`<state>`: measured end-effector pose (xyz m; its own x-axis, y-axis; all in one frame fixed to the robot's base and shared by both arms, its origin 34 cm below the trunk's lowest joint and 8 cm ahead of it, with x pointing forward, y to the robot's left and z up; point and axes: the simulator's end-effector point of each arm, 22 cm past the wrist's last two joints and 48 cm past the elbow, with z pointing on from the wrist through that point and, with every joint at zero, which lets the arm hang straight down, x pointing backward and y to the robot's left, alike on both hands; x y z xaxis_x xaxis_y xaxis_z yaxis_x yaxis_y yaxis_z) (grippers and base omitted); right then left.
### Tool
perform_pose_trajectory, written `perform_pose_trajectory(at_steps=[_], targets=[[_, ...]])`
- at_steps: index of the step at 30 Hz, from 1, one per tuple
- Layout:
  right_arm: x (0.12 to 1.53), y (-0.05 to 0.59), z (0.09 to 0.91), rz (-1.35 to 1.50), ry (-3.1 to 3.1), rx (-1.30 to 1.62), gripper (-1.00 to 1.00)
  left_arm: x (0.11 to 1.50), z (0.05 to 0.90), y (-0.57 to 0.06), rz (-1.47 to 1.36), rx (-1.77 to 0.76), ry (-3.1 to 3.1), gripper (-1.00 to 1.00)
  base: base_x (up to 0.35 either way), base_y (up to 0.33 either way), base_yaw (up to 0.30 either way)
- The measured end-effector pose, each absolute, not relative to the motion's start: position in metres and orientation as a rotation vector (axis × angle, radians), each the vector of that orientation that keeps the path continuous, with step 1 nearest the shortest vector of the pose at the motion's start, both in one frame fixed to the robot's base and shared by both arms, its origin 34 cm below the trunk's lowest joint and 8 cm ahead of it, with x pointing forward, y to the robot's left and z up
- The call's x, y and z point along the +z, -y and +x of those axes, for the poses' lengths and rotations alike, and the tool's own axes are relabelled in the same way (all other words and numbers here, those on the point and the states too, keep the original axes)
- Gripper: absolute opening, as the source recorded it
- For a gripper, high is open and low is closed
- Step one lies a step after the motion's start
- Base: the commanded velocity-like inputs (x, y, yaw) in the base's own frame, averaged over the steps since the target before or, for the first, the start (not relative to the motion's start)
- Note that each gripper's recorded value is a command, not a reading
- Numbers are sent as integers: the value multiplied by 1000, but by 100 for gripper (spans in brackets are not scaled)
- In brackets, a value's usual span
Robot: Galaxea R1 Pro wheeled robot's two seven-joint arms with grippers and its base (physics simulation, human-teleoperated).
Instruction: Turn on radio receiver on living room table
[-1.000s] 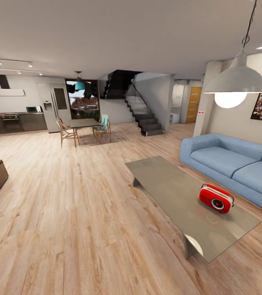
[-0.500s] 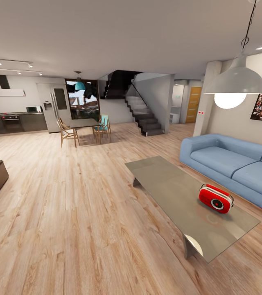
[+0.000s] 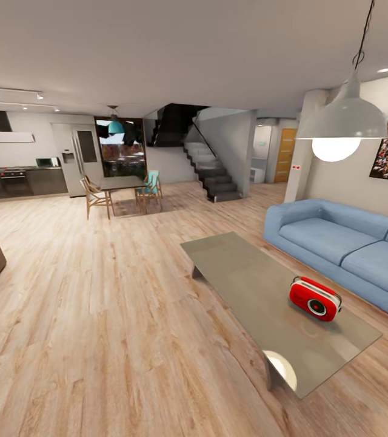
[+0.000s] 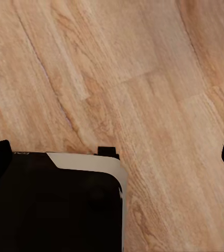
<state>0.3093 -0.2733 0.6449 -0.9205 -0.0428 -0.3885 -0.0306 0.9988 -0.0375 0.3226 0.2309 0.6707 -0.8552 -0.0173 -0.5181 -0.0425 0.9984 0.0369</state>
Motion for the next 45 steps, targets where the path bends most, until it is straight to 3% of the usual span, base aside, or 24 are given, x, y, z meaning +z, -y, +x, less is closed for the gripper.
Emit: perform_pose_trajectory(at_steps=[16,33,45], targets=[[645,274,309,-51,-2741,-44,100,671,323,-232,-42,65,-2594,100,5,-314,0],[645,274,309,-50,-2741,-44,100,671,323,-231,-42,61,-2595,100,0,-15,-9],[645,274,309,-50,-2741,-43,100,671,322,-230,-43,60,-2595,100,0,0,-246]])
